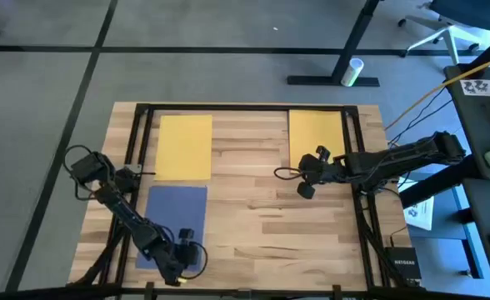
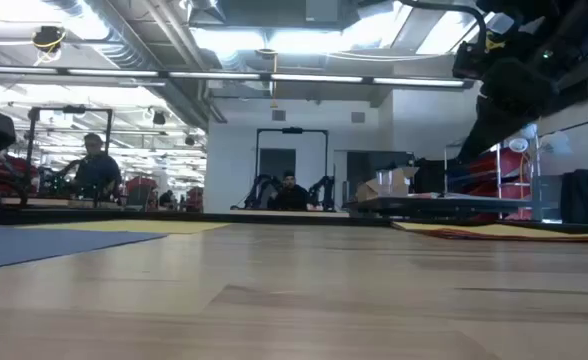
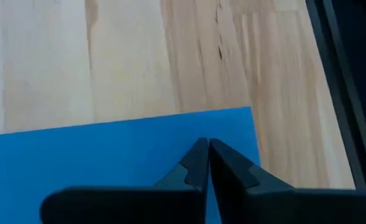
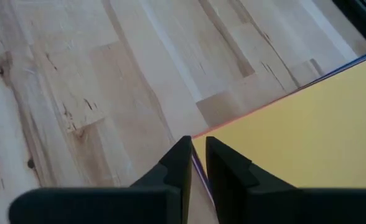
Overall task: Organize paper
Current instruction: Move the violet paper to the bottom left of the table, then stack the yellow paper on top of the yellow paper
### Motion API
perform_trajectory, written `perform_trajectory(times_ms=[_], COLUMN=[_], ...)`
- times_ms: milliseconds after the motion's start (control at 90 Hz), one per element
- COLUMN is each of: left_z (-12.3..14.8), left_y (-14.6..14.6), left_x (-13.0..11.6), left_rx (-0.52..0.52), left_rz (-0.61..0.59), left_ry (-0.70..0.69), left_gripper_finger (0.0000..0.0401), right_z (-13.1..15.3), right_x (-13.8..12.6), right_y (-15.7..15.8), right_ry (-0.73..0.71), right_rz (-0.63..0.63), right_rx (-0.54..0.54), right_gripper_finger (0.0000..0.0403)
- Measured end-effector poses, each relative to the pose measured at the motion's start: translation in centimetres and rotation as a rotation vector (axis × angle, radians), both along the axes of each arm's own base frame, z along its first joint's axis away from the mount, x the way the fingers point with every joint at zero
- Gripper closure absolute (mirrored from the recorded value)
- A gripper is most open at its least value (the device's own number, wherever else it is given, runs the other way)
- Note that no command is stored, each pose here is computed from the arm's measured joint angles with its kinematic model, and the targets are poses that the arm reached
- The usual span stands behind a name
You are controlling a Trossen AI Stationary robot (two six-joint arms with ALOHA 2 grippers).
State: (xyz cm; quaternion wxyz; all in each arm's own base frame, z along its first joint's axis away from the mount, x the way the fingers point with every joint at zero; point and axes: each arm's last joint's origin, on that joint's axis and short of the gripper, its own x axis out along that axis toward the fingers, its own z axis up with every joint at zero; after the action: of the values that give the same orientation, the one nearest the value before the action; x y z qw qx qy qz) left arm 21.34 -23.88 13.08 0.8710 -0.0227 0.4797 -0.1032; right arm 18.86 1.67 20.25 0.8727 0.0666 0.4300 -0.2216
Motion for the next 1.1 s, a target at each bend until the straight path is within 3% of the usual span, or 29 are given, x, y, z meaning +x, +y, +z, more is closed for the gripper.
perform_trajectory(times_ms=[367,644,811,1100], left_z=[3.1,5.8,5.0,2.5], left_y=[1.6,5.9,8.5,13.8], left_x=[1.2,4.3,5.7,5.6], left_rx=[-0.032,0.175,0.16,0.084], left_rz=[-0.002,0.112,0.145,0.237], left_ry=[-0.1,-0.345,-0.505,-0.659], left_gripper_finger=[0.0401,0.0401,0.0401,0.0401], right_z=[0.0,-1.3,-3.0,-4.7], right_x=[0.0,0.7,1.7,2.5], right_y=[0.1,0.3,0.4,0.4], right_ry=[0.002,0.094,0.173,0.252], right_rz=[0.016,0.076,0.103,0.101], right_rx=[0.027,0.016,-0.009,-0.074], right_gripper_finger=[0.0368,0.0368,0.0368,0.0354])
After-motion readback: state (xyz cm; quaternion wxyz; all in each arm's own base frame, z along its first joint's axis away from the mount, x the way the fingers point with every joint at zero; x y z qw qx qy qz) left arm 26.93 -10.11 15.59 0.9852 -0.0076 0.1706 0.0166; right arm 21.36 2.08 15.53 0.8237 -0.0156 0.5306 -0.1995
